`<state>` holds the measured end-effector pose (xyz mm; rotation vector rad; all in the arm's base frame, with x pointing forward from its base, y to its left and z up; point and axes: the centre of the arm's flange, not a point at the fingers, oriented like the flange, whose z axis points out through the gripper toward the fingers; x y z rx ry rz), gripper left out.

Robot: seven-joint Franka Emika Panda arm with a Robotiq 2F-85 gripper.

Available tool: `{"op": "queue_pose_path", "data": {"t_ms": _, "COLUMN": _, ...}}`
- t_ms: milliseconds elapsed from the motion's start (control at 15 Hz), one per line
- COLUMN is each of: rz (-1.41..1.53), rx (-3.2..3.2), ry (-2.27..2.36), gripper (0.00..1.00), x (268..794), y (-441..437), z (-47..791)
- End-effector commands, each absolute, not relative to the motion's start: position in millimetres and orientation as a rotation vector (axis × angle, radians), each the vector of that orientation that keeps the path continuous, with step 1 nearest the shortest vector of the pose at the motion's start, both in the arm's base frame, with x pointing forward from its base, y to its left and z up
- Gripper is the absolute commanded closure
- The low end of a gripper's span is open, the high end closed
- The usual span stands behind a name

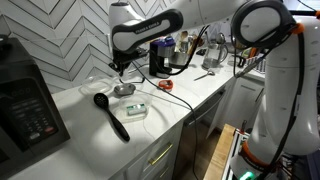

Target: Move the transparent measuring cup from the left to the right

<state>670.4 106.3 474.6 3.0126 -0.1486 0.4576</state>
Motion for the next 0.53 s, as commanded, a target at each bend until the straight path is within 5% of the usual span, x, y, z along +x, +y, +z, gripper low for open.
{"op": "queue_pose_path", "data": {"t_ms": 0, "rz": 0.380, "rx": 2.922, "ry": -0.286, "gripper": 0.99, "x": 594.0, "y": 76.0, "z": 515.2}}
{"op": "queue_pose_path", "data": {"t_ms": 467, "rz": 0.237, "rx": 2.705, "ry": -0.796, "gripper": 0.99, "x": 480.0, "y": -6.7, "z": 537.7}}
